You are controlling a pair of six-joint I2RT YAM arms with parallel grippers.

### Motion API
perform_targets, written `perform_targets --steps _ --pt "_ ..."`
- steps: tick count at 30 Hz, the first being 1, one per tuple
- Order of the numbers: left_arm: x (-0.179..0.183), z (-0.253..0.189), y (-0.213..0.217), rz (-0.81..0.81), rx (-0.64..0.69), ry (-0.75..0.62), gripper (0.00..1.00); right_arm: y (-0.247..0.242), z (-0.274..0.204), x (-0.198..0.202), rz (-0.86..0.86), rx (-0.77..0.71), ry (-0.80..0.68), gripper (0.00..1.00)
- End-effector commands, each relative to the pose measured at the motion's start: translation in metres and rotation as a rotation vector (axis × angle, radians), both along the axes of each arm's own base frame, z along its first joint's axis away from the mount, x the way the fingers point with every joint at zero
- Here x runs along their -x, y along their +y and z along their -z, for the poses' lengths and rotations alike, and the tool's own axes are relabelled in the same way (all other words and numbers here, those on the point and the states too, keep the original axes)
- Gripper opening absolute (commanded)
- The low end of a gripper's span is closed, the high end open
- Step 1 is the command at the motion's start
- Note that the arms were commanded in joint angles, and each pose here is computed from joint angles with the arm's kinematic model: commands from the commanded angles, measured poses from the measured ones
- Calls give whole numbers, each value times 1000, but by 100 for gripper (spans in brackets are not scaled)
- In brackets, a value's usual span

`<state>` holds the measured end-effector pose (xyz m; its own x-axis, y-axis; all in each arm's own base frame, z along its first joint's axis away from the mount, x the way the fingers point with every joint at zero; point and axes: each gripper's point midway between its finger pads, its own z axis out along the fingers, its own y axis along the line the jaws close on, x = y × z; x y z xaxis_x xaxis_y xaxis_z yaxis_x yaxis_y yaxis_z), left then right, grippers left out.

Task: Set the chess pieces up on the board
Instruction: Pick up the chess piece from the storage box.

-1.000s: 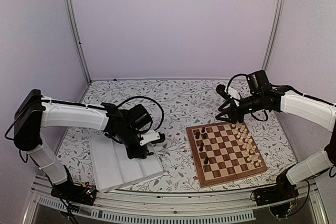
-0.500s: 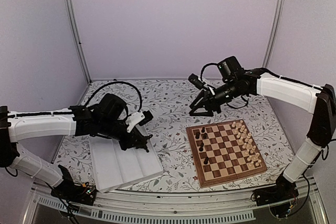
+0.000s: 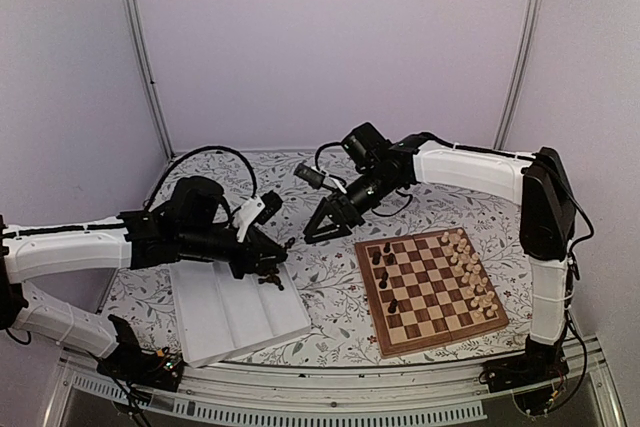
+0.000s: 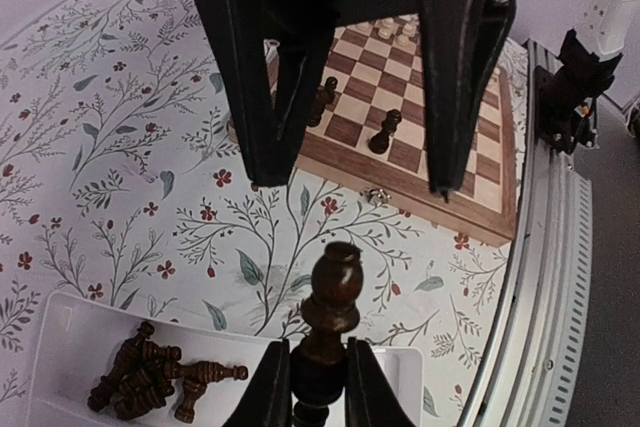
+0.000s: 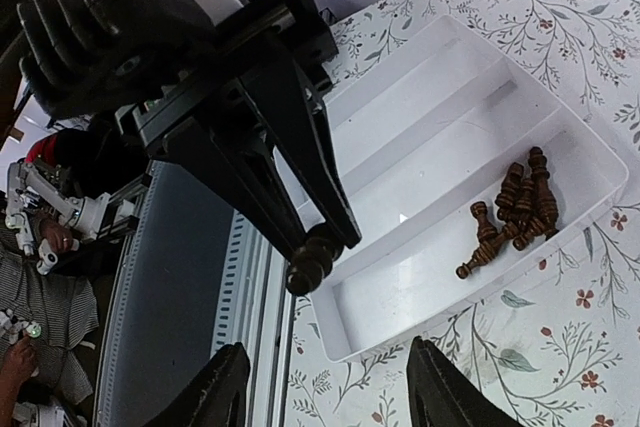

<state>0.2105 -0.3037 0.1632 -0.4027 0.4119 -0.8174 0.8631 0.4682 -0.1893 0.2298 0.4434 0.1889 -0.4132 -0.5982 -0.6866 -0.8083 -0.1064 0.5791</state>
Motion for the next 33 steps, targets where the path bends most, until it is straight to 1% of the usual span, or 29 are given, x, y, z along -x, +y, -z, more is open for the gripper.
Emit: perform_targets --steps 1,7,10,17,19,20,21,22,25,26,27,29,30,32,33 --pt "-2 -12 -1 3 52 -18 9 15 -8 16 -52 -19 60 57" --pt "0 -15 -2 12 62 -22 9 27 -7 27 -73 -16 57 54" --pt "1 -16 -3 19 66 -20 9 32 -5 25 -68 -12 54 51" --pt "4 -11 -7 43 68 10 9 37 -3 19 -48 -4 57 47" --pt "5 -11 -8 45 67 14 9 38 -1 18 -42 5 53 41" --pt "4 -10 -8 45 67 14 9 38 1 17 -38 9 56 35" --pt "4 -10 -8 45 67 14 9 38 1 17 -39 8 56 32" --pt "4 -10 -8 45 65 15 9 38 2 17 -40 9 60 24" --pt "4 -9 -8 46 64 17 10 39 3 18 -43 8 64 12" --pt "4 -9 -8 44 62 19 11 39 3 17 -42 7 63 8" --pt "3 -8 -8 41 60 21 15 39 3 18 -44 6 63 6" --pt "3 -6 -7 32 55 31 27 39 2 18 -45 4 64 4" --pt "3 -4 -7 29 51 33 31 39 1 18 -45 2 62 3" --pt "4 -1 -6 24 38 39 35 38 -2 18 -45 -3 58 3" --pt "4 2 -5 20 28 42 36 38 -3 17 -44 -5 55 3"
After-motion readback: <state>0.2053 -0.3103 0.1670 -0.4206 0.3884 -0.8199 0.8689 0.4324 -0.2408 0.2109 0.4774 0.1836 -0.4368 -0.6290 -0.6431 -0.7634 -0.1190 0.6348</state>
